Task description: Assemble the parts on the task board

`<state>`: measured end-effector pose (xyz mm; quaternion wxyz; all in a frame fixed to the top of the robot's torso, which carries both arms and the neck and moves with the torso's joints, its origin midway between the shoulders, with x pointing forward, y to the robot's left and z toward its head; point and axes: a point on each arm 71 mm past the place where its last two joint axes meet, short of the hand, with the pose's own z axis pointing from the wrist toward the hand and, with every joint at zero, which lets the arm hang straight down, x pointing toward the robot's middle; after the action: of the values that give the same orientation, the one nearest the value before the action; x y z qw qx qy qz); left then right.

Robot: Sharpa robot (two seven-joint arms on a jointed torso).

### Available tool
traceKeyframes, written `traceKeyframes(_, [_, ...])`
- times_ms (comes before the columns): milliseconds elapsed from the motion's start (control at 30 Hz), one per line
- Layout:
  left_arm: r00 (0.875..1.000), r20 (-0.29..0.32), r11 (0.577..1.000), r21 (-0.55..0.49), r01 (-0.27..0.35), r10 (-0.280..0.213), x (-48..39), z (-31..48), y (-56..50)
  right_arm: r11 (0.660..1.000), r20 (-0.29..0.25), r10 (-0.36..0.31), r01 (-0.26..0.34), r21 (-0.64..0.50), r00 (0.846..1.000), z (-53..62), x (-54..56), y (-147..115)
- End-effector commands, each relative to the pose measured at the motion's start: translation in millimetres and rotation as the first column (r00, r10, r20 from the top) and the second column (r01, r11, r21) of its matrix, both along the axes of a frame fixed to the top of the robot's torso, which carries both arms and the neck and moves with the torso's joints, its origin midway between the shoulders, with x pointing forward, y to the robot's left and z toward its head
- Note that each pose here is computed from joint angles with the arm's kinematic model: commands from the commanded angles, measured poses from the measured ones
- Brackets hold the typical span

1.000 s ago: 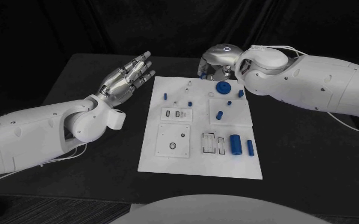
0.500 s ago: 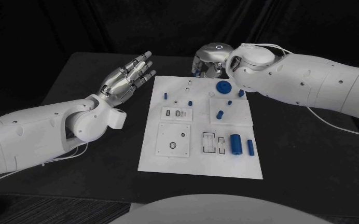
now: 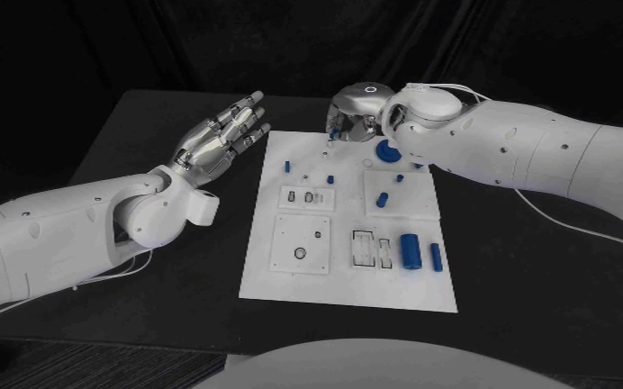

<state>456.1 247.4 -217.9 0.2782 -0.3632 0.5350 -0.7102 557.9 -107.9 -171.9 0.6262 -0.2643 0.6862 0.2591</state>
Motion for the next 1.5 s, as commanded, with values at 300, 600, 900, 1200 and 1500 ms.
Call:
traceKeyframes(300, [1.000, 0.026, 1.000, -0.026, 0.013, -0.013, 0.4, 3.1, -2.5, 1.000, 0.002, -0.009, 0.009, 0.005, 1.000, -3.1, 1.0, 5.0])
traceKeyframes(600, [1.000, 0.025, 0.999, -0.028, 0.017, -0.016, 0.6, 3.0, -3.2, 0.999, 0.018, -0.048, 0.048, -0.002, 0.999, -5.3, 4.4, 4.7])
traceKeyframes(900, [1.000, 0.024, 0.999, -0.028, 0.020, -0.019, 1.0, 2.7, -3.7, 0.998, 0.022, -0.064, 0.064, -0.011, 0.998, -7.6, 6.7, 4.5])
traceKeyframes(1200, [0.999, 0.022, 0.999, -0.028, 0.024, -0.023, 1.0, 2.5, -4.6, 0.996, 0.028, -0.076, 0.077, -0.033, 0.997, -11.3, 8.7, 4.6])
traceKeyframes(1500, [1.000, 0.019, 0.999, -0.027, 0.024, -0.023, 0.6, 2.5, -4.2, 0.997, 0.019, -0.072, 0.072, -0.039, 0.997, -16.4, 8.2, 8.5])
